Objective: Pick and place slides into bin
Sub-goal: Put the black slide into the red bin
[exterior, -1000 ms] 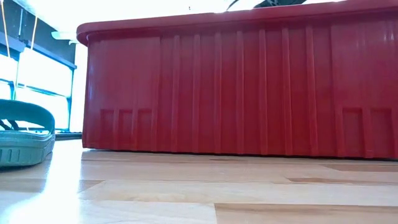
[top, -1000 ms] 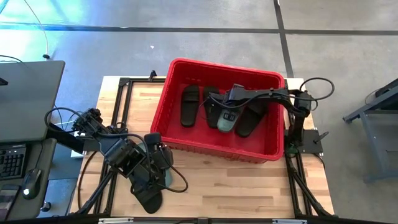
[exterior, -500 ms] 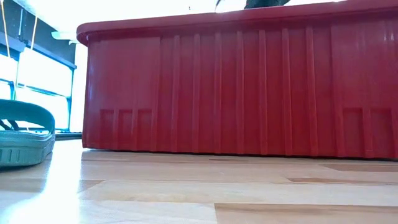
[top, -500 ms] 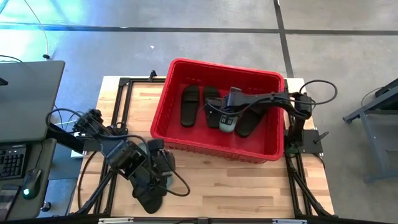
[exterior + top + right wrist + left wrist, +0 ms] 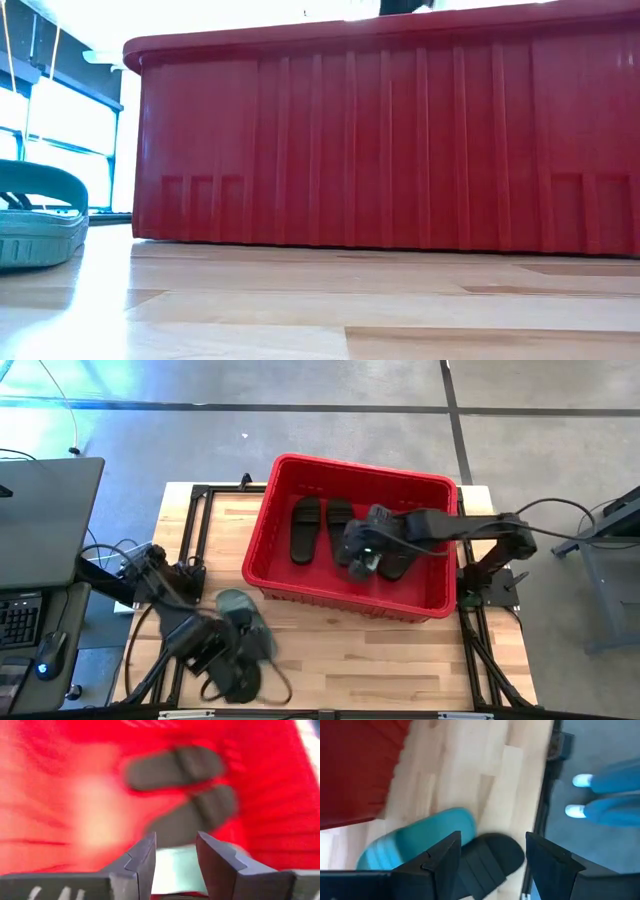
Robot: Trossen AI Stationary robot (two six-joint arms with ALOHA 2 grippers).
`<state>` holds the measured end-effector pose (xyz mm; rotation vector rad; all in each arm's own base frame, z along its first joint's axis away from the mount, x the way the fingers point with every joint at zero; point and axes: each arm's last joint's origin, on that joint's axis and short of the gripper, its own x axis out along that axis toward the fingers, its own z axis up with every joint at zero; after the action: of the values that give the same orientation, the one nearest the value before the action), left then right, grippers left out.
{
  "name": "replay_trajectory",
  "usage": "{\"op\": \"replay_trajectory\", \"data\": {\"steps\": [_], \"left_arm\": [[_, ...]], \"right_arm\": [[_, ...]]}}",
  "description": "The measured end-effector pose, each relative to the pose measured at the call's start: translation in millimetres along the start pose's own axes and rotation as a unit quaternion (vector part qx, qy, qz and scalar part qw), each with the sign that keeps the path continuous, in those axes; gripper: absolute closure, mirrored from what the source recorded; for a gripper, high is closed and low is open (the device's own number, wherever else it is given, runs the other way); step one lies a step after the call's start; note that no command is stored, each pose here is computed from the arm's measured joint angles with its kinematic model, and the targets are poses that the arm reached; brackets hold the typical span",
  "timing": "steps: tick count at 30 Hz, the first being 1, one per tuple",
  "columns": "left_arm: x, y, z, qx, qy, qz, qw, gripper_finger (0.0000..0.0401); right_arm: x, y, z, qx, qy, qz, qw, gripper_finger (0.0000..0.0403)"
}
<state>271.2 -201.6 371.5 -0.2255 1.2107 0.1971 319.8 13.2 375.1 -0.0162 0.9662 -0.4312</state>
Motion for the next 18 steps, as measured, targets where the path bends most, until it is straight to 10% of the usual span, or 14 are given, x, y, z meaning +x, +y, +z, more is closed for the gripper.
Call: {"op": "replay_trajectory", "data": {"steps": [7, 18], "left_arm": [[-3, -22, -21, 0.018, -0.017, -0.010, 1.000, 0.0196], [13, -6, -56, -0.043, 0.053, 0.066, 0.996, 0.0196]], "right_arm": [[-75, 33, 1, 0.009, -0.068, 0.208, 0.976, 0.0274], [-112, 82, -17, -0.049, -0.112, 0.257, 0.959, 0.0274]]}}
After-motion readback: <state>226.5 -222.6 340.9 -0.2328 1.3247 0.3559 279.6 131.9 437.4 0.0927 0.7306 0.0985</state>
